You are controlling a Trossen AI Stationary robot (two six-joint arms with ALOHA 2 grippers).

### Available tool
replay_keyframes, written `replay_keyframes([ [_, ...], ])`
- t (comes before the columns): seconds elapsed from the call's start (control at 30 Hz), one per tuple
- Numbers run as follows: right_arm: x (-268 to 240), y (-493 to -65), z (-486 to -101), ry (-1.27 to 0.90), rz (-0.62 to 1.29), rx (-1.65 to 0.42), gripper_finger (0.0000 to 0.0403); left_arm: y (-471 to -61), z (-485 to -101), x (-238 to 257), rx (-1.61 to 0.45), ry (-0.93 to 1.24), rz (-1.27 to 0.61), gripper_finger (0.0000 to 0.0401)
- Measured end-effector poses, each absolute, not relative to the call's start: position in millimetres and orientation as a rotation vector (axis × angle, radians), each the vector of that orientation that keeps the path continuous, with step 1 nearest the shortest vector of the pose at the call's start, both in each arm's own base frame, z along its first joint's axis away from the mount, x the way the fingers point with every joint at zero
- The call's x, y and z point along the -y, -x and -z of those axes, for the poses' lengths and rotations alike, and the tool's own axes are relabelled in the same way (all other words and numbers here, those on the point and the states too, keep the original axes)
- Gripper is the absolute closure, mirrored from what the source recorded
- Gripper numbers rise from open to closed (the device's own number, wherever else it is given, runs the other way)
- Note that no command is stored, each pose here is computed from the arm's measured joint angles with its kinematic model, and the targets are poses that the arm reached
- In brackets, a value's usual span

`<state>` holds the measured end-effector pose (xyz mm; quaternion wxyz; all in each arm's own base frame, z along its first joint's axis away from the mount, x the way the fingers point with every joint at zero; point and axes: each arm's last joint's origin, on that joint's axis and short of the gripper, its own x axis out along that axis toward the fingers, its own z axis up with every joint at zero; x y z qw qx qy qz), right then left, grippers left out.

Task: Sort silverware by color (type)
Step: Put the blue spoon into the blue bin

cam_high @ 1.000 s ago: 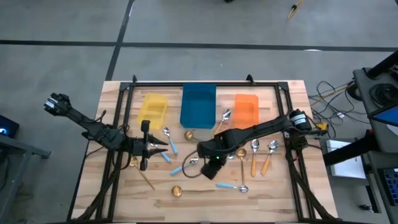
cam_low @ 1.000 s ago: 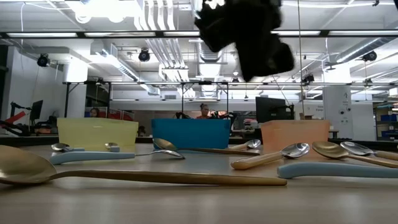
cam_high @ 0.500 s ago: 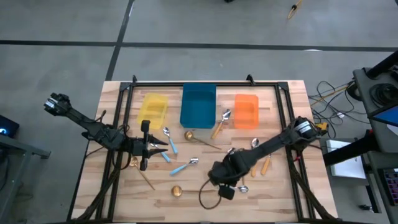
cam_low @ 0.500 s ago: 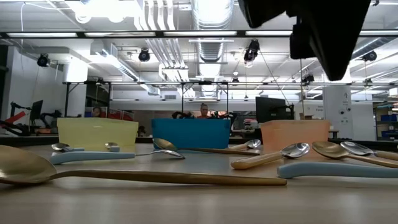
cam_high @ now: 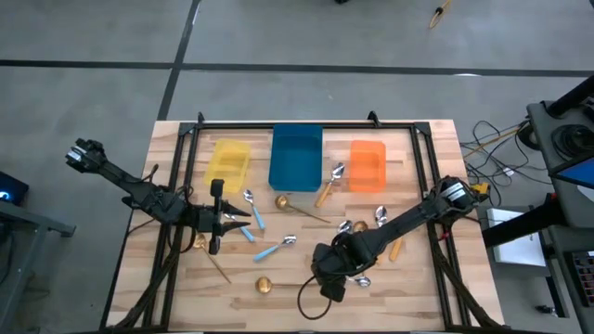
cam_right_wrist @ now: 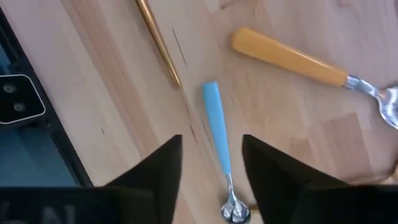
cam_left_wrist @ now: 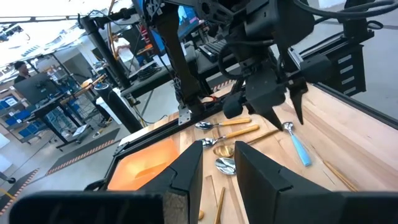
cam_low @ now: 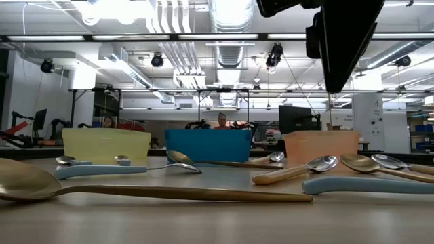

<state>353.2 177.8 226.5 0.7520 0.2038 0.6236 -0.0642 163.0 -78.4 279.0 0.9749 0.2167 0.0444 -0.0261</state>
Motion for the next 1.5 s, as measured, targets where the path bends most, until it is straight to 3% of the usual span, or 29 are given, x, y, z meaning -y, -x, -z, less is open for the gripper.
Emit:
replay_keyframes([
  [0.23,-183.4,-361.3,-193.7,-0.420,0.157,-1.441,0.0186,-163.0,-279.0,78.4,-0.090,-0.437,0.053,0.0326],
  [1.5,-181.4,-358.4,-145.3,-0.359,0.180,-1.432,0.0184,-163.0,-279.0,78.4,-0.090,-0.437,0.053,0.0326],
])
